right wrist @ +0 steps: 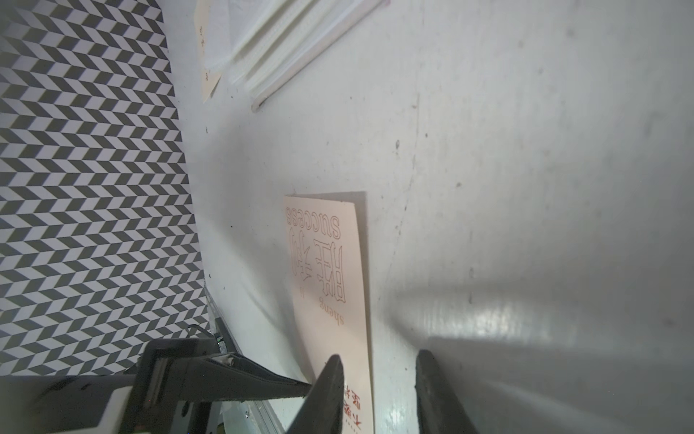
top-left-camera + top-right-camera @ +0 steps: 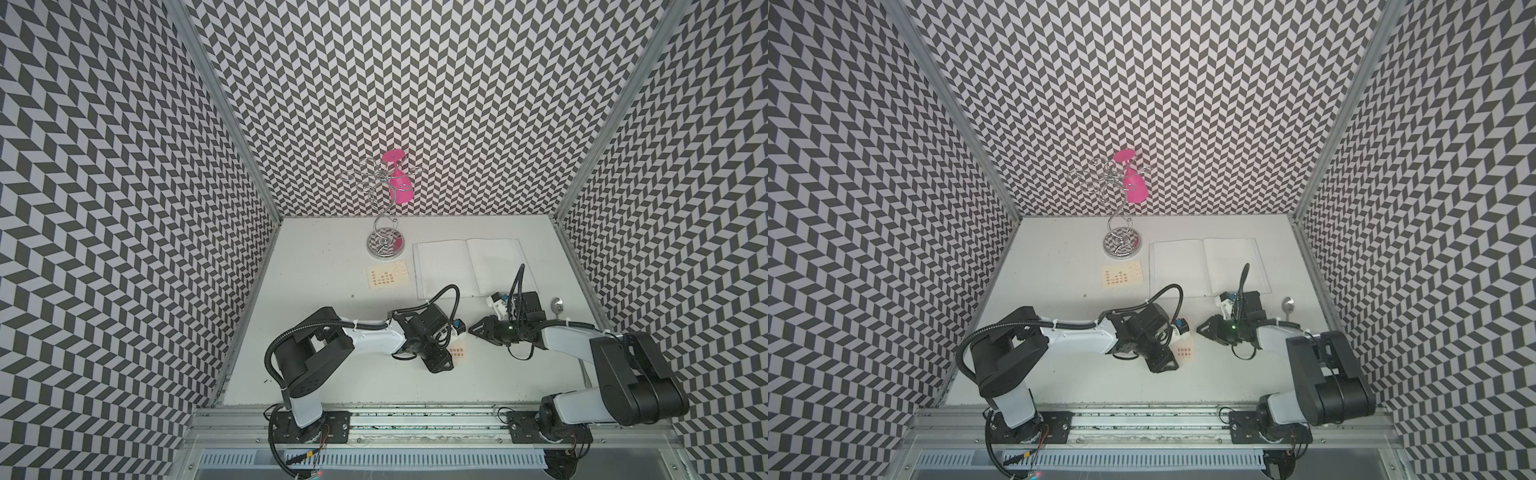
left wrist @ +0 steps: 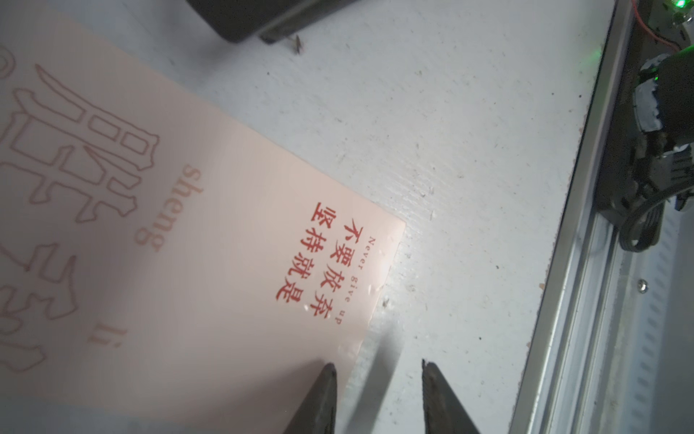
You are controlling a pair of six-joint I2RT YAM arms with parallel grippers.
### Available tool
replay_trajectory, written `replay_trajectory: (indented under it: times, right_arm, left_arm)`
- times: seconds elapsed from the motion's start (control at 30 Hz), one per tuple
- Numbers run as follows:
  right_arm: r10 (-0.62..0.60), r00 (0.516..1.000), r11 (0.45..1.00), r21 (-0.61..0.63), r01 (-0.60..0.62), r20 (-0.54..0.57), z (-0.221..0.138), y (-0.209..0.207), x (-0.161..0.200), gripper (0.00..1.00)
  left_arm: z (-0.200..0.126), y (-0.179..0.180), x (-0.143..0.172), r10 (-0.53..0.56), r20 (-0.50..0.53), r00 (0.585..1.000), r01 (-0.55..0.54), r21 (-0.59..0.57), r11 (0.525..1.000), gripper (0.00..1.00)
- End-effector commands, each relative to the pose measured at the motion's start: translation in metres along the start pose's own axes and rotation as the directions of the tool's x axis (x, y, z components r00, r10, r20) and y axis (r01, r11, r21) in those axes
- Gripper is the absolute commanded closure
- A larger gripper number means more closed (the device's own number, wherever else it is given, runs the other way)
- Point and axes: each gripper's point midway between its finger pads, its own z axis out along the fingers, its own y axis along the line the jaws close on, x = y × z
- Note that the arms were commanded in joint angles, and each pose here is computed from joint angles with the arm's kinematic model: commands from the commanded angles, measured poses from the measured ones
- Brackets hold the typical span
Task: Place the photos into the photo albums
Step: Adjust the photo at the center of the board.
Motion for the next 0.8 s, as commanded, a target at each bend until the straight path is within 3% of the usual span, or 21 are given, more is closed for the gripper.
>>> replay_trajectory:
  times: [0.0,0.33,0.57,0.77]
  right_arm:
    - [-0.001,0.999,1.000,0.005,0.001,0.033,0.004,-0.004,-0.012,0.66]
    - [-0.093,0.994,0.996,-0.002,0.093,0.065,0.017,0.012,-0.054,0.66]
    - [-0.064,0.998,0.996,0.068,0.063,0.010,0.012,0.001,-0.029,0.66]
    - [-0.004,1.000,0.995,0.098,0.005,-0.005,-0.002,-0.006,0.004,0.65]
  left_arm:
    - [-0.006,0.018,0.043,-0.099,-0.120,0.988,0.091,-0.069,0.993,0.60]
    - [-0.037,0.065,0.051,-0.259,-0.052,0.964,0.247,-0.174,0.953,0.60]
    - [-0.053,0.036,0.021,-0.212,0.079,0.974,0.216,-0.057,0.975,0.60]
    - [-0.052,0.022,0.006,-0.181,0.108,0.978,0.184,-0.024,0.983,0.59]
